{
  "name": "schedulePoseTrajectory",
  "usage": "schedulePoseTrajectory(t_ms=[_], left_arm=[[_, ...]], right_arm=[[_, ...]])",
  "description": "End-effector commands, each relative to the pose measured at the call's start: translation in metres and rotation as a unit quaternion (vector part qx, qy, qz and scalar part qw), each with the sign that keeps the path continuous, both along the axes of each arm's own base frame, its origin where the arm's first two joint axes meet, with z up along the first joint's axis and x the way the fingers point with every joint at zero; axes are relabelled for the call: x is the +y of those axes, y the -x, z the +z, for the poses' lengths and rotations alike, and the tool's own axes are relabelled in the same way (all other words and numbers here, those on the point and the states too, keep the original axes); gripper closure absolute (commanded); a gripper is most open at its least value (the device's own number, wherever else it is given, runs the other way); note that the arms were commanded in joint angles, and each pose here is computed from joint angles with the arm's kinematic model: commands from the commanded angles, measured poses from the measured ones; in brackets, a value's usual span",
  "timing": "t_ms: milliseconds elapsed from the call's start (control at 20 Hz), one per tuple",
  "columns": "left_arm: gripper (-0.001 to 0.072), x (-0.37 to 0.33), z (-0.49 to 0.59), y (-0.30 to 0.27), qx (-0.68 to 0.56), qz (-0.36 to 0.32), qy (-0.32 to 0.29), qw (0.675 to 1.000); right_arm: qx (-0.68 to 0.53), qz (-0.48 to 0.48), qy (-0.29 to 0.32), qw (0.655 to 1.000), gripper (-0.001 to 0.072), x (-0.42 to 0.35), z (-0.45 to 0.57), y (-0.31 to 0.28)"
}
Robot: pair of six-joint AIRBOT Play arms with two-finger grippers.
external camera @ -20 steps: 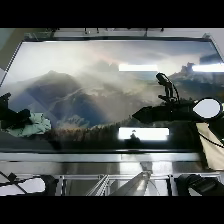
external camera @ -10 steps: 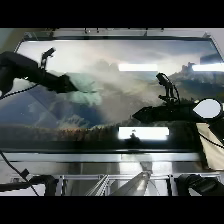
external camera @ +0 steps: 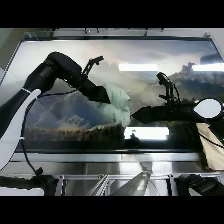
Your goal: Fold the shirts.
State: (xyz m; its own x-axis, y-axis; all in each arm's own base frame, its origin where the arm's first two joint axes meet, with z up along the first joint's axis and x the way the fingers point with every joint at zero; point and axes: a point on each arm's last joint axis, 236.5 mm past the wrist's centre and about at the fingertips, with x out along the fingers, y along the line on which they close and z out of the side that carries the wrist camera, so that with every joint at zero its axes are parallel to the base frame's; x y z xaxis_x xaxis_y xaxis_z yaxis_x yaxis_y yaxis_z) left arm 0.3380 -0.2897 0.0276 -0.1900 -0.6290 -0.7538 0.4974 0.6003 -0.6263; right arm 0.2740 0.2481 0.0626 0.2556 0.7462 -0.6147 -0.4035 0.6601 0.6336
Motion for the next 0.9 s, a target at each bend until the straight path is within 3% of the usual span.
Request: schedulePoseTrajectory(t_ms=[0, 50, 100, 150, 200, 400, 550, 850], left_arm=[[-0.001, 0.007, -0.015, 0.029, 0.077, -0.037, -0.02, 0.996], [-0.001, 0.015, -0.011, 0.036, 0.093, -0.049, -0.023, 0.994], [-0.001, 0.026, -0.004, 0.041, 0.108, -0.059, -0.026, 0.992], [-0.001, 0.036, 0.003, 0.041, 0.116, -0.06, -0.027, 0.991], [-0.0009, 0.048, 0.008, 0.038, 0.114, -0.05, -0.028, 0.992], [-0.0009, 0.115, -0.01, 0.02, 0.076, 0.07, -0.067, 0.992], [-0.0007, 0.119, -0.041, 0.028, 0.09, 0.167, -0.006, 0.982], [0.0003, 0.066, -0.096, 0.019, 0.132, 0.186, 0.072, 0.971]], right_arm=[[0.012, -0.008, -0.025, 1.0, 0.0682, 0.006, 0.008, 0.0], [0.024, -0.021, -0.029, 0.999, 0.0678, 0.004, 0.008, -0.002], [0.039, -0.039, -0.033, 0.998, 0.0517, -0.002, 0.007, -0.005], [0.051, -0.057, -0.037, 0.996, 0.0248, -0.01, 0.007, -0.01], [0.059, -0.07, -0.038, 0.995, 0.0198, -0.02, 0.006, -0.014], [0.105, -0.109, 0.024, 0.988, 0.0214, -0.079, -0.031, -0.024], [0.19, -0.108, 0.09, 0.972, 0.0213, -0.102, -0.088, -0.008], [0.274, -0.043, 0.066, 0.958, 0.0226, -0.034, -0.161, 0.016]])
